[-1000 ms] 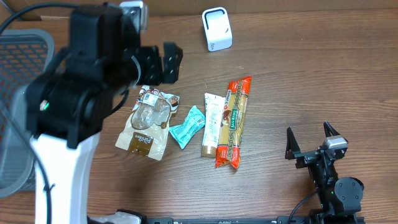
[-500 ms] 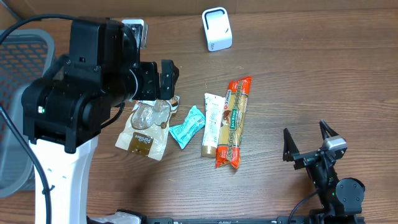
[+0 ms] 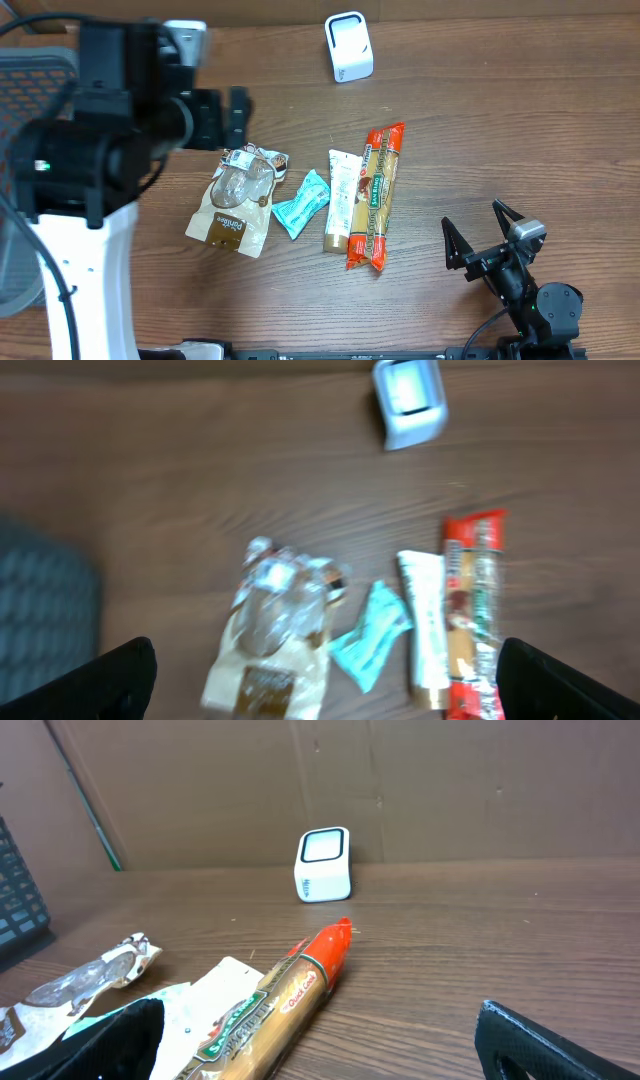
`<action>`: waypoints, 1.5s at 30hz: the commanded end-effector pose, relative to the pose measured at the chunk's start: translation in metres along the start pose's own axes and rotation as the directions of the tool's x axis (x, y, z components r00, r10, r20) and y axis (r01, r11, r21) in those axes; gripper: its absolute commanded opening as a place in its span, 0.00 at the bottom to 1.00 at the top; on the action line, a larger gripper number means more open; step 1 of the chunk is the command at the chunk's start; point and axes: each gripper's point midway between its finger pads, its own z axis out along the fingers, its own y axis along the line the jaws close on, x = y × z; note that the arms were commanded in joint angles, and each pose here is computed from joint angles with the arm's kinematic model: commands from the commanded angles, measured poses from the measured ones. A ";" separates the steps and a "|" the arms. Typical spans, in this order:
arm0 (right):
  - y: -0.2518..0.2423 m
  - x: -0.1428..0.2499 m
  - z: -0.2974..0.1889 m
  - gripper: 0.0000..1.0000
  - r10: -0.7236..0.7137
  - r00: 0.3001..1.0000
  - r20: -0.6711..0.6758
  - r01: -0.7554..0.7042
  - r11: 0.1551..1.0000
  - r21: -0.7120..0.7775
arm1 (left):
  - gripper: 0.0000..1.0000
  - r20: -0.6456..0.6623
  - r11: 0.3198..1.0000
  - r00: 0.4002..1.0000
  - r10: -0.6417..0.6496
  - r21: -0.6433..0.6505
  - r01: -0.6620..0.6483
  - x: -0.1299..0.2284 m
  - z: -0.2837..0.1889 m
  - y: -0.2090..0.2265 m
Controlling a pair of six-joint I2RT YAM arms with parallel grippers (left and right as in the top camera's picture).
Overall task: Scan the item barcode
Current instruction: 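Retract the left gripper to the basket and move right gripper toward items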
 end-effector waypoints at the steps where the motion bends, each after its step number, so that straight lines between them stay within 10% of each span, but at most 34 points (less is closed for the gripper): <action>1: 0.005 -0.007 -0.002 1.00 0.003 1.000 0.009 -0.003 1.000 -0.019 | 0.99 0.000 0.997 0.997 -0.074 0.014 0.074 0.003 -0.009 0.035; 8: 0.014 -0.007 -0.002 1.00 0.001 1.000 0.008 -0.001 0.998 -0.070 | 1.00 0.013 0.961 0.962 -0.274 -0.017 0.275 0.019 -0.022 0.105; 27: 0.037 -0.077 0.025 1.00 0.113 0.952 -0.285 -0.153 0.981 -0.122 | 1.00 0.003 0.959 0.962 -0.275 -0.074 0.274 0.024 -0.021 0.118; 34: 0.056 -0.094 0.056 1.00 0.249 0.734 -0.631 -0.400 0.911 -0.105 | 1.00 0.002 0.959 0.962 -0.275 -0.073 0.274 0.024 -0.021 0.118; 45: 0.041 0.011 0.100 0.91 0.335 0.405 -0.851 -0.521 0.849 0.087 | 1.00 0.002 0.959 0.961 -0.275 -0.073 0.275 0.024 -0.021 0.118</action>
